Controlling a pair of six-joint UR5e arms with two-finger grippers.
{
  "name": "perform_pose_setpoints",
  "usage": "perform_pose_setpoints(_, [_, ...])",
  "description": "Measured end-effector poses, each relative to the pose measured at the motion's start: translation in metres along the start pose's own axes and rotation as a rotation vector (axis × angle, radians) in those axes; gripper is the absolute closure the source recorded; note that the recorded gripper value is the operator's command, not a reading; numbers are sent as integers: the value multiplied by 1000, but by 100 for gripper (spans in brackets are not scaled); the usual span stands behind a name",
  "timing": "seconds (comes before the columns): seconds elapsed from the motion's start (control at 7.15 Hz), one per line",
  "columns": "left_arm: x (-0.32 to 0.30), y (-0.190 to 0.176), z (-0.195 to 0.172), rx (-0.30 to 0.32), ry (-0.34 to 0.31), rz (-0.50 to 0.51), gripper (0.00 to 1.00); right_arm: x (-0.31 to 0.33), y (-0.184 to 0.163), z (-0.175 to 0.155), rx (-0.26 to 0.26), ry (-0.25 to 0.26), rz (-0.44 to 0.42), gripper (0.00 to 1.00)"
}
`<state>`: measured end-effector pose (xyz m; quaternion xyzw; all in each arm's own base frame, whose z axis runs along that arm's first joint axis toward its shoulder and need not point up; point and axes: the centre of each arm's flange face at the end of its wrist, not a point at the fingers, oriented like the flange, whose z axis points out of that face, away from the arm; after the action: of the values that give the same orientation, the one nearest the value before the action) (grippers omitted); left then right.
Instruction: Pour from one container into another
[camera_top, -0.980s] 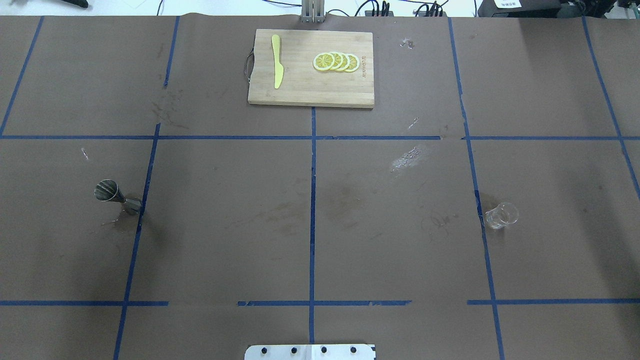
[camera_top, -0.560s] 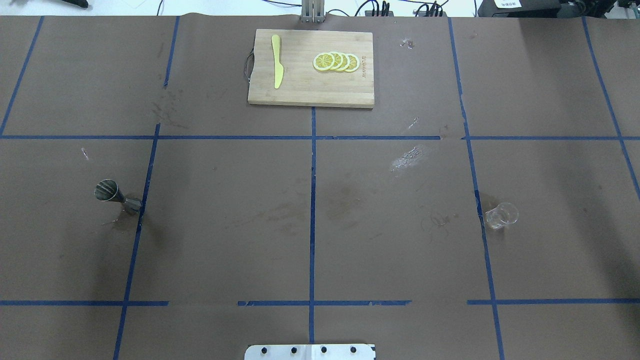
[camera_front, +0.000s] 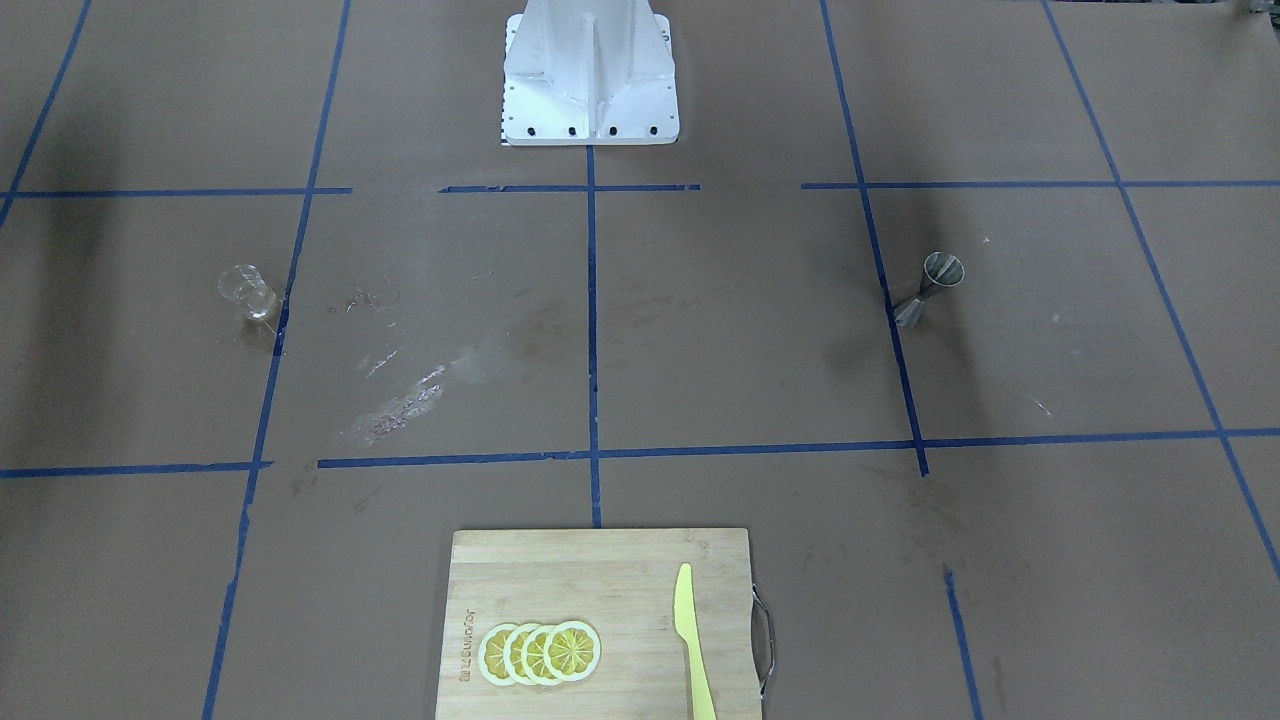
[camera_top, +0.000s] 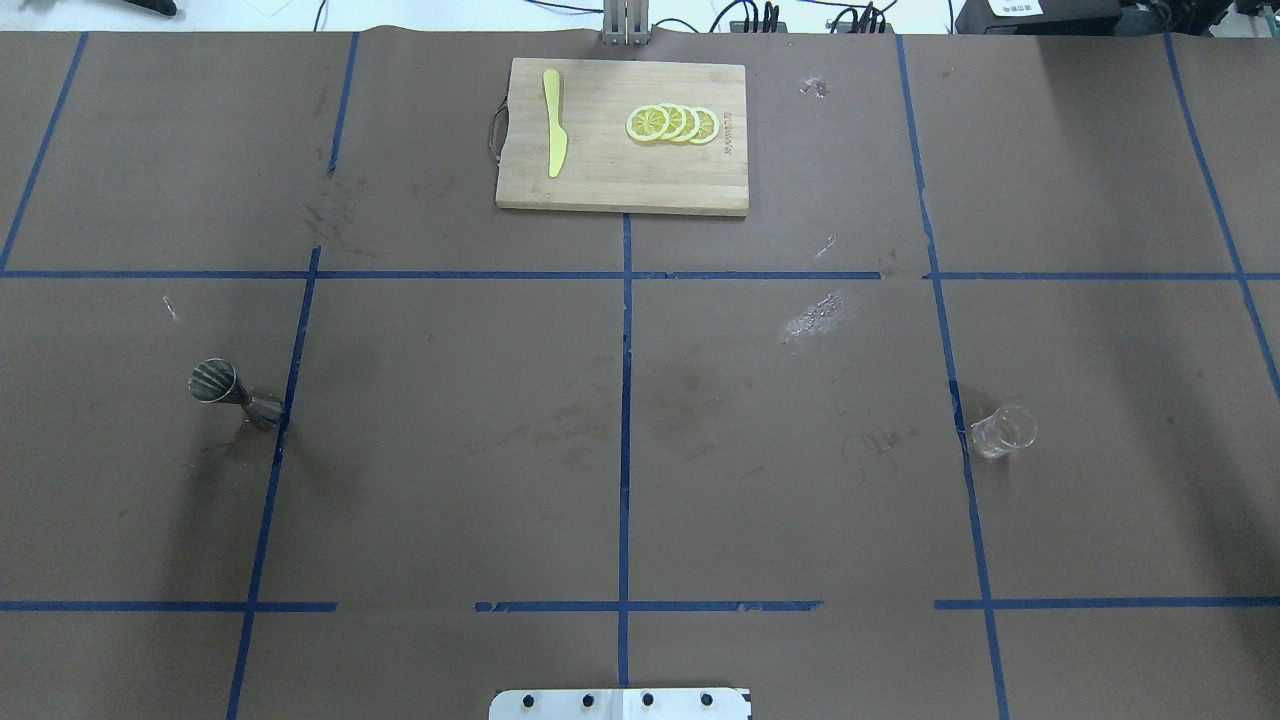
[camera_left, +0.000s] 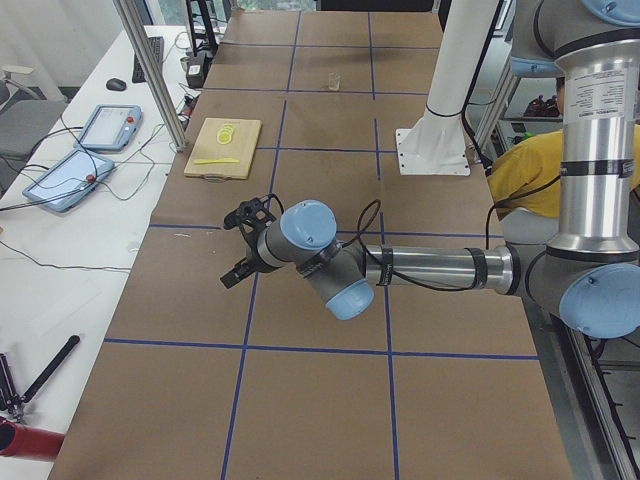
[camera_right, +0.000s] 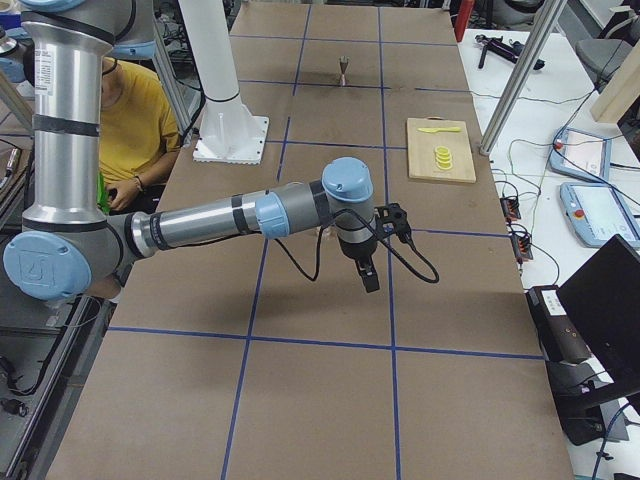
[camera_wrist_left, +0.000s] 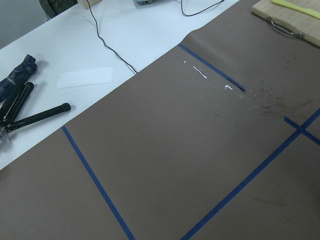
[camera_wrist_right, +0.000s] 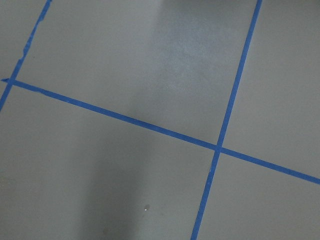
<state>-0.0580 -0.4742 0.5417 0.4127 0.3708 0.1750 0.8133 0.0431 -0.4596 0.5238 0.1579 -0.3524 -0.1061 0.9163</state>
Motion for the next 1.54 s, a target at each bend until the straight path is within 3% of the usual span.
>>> perform_pose_setpoints(0.42, [69,-14,45,113,83,-160,0,-4,-4,-2,26,-4,-21,0])
perform_pose_setpoints(0.7, [135,-27,92,231,49,-258,0,-6,-5,-4,31,-6,-27,0])
perform_pose_setpoints(0.98, [204,-15,121,344,9,-324,0,-6,-3,-4,30,-5,-25,0])
perform_pose_setpoints(1.26, [273,8,150,438,-90,-363,0,-6,-1,-4,42,-4,-36,0])
perform_pose_setpoints(1.54, [332,37,167,483,-143,-372,0,-5,1,-3,48,-3,-41,0])
